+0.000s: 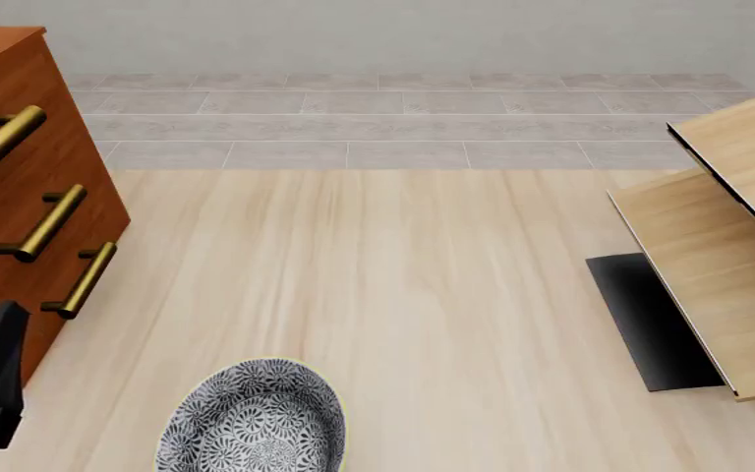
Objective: Put the wine bottle on the wine rack.
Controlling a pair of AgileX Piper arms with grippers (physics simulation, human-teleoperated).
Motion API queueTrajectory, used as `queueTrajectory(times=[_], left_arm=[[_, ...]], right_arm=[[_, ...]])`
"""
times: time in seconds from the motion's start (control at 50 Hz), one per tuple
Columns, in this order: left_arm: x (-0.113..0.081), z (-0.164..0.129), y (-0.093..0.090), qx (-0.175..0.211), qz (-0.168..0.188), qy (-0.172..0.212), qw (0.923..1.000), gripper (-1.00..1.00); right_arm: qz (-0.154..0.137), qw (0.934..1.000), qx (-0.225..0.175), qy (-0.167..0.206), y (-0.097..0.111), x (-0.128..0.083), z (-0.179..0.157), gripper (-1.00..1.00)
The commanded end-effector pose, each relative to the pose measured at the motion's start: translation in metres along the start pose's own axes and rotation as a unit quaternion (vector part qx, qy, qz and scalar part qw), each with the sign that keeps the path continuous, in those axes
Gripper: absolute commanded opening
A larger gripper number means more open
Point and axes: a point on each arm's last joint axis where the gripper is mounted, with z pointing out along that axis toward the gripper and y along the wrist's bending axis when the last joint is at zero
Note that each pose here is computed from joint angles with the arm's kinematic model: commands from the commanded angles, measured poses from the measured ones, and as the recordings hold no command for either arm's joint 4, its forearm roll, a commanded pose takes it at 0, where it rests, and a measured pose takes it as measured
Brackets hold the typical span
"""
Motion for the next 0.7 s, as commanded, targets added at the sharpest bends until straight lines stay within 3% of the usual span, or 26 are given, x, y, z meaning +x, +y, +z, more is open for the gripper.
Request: queueTrajectory(times=[0.02, 0.34, 0.5, 0.7], left_arm=[[-0.002, 0.000, 0.000, 0.001, 0.000, -0.001, 1.0000, 1.00], [-0.003, 0.000, 0.000, 0.001, 0.002, -0.001, 1.0000, 1.00], [-0.005, 0.000, 0.000, 0.005, 0.005, -0.003, 1.0000, 1.00], [-0.011, -0.001, -0.001, 0.007, 0.008, -0.005, 0.9999, 1.00]], right_arm=[[-0.018, 0.9992, -0.035, -0.007, 0.012, -0.002, -0.023, 1.00], [-0.060, 0.9931, -0.101, -0.010, 0.024, 0.006, -0.051, 1.00], [-0.093, 0.9828, -0.159, 0.003, 0.032, 0.016, -0.071, 1.00], [-0.105, 0.9759, -0.191, 0.002, 0.030, 0.025, -0.086, 1.00]])
